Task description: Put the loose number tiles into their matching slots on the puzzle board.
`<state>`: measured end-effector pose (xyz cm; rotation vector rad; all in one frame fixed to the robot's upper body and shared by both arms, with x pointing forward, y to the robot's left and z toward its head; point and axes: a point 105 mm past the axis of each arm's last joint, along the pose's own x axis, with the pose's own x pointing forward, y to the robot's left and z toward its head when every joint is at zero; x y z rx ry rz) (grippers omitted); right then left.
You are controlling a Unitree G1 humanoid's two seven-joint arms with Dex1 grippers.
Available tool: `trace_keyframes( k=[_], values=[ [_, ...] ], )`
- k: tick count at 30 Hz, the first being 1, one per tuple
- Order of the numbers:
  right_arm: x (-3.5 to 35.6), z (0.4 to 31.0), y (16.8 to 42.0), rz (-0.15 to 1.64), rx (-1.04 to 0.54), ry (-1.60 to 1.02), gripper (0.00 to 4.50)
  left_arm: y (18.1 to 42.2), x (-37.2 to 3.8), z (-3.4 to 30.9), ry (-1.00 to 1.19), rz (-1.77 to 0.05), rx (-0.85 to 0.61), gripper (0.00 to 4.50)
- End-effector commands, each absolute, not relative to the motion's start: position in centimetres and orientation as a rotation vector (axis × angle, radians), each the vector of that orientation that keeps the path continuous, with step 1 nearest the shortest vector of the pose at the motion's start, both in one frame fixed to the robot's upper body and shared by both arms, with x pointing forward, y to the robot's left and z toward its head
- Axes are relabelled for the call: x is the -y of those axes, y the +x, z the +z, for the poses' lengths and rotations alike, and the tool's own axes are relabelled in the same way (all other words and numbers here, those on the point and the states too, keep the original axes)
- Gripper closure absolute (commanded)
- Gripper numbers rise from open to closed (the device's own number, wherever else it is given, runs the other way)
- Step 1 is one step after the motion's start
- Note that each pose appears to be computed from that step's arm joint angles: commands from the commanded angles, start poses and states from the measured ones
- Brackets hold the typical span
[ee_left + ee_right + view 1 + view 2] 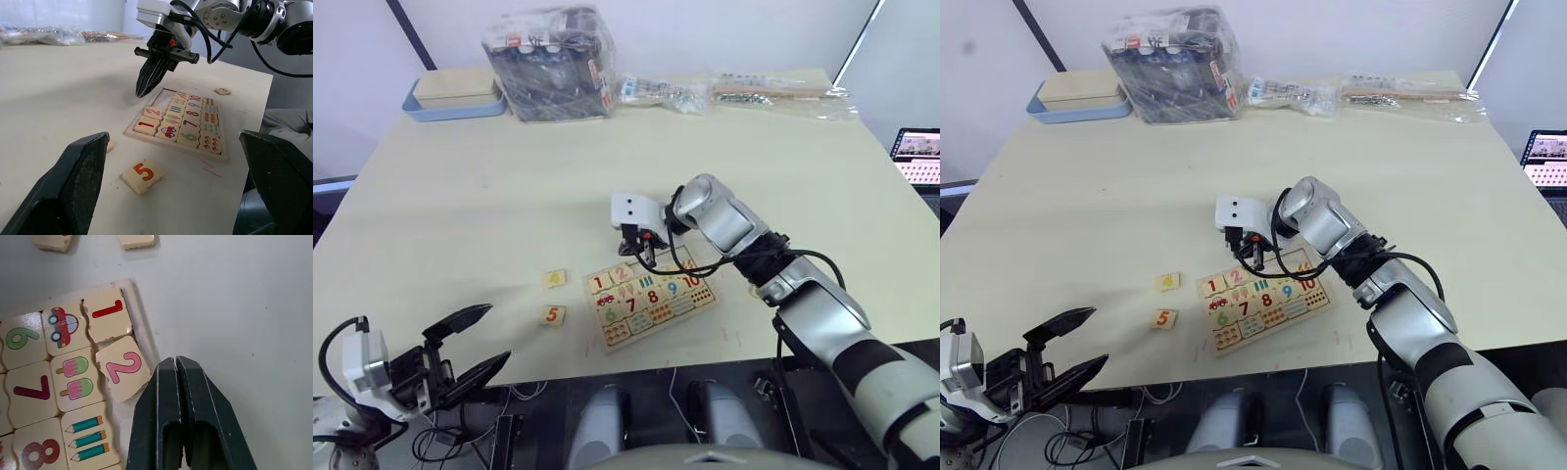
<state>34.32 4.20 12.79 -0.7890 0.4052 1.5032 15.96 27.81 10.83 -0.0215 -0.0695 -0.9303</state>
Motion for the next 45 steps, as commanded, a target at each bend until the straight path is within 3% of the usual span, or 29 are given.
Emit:
trace_keyframes(
  k=[1, 45],
  values=[
    [-4.6, 13.3, 34.4, 1.507, -0.365, -0.816, 4.46, 15.8, -28.0, 11.6, 0.007, -0.926, 0.085, 0.00],
    [-4.0, 12.3, 32.9, 1.584, -0.428, -0.855, 4.46, 15.9, -27.8, 11.6, 0.007, -0.923, 0.090, 0.00]
  ],
)
